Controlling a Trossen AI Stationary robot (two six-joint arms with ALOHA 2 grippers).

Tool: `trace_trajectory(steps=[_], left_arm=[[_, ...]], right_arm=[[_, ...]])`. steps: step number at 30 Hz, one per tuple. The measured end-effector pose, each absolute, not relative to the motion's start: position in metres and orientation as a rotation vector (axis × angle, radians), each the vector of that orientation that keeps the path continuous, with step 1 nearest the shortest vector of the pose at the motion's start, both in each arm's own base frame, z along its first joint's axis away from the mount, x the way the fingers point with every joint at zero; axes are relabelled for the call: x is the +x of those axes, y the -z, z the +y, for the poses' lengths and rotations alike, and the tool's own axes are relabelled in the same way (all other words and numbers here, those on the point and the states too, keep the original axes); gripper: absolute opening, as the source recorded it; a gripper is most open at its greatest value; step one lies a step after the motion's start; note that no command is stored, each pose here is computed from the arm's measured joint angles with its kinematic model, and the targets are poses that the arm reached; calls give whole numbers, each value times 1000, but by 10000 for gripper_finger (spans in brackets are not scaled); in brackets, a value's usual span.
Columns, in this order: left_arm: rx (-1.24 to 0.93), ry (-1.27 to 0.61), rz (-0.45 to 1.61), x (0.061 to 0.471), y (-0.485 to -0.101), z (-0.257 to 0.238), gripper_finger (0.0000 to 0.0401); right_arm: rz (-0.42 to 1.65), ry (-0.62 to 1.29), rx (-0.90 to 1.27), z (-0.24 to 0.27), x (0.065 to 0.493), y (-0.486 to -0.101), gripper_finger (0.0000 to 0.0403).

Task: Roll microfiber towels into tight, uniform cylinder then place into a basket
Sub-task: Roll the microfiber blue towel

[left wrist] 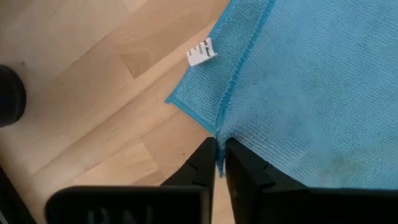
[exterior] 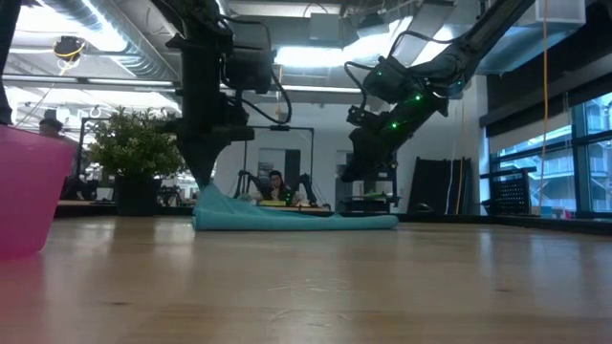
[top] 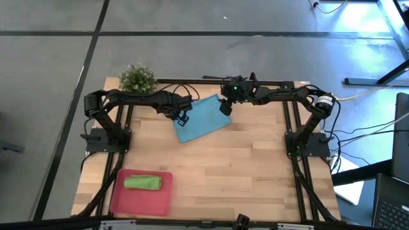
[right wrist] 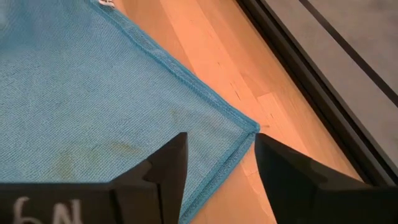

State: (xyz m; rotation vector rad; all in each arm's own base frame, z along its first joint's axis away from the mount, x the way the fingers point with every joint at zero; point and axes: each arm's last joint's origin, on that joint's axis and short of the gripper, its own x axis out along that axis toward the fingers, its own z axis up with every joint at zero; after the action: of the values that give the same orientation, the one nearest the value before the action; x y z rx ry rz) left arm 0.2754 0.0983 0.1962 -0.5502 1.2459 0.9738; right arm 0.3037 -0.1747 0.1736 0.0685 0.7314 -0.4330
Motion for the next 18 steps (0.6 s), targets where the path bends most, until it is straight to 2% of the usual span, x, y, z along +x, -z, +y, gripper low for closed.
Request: trace_trajectory(steps=[7,11,14,18], left_arm=[[-577,-1009,1233,273,-196,105,82],[-609,-1041,1216,271,-196,111,95],[-633,-1013,1210,272,-196,113,94],[-614,-898,1219,278,-194,112,90]], right_arm=[[731,429,66,-173,304,-174,189],[710,405,113,-171,303,-179,189],[700,292,242,-164,300,-185,189],[755,25,434,-149,295,-180,189]])
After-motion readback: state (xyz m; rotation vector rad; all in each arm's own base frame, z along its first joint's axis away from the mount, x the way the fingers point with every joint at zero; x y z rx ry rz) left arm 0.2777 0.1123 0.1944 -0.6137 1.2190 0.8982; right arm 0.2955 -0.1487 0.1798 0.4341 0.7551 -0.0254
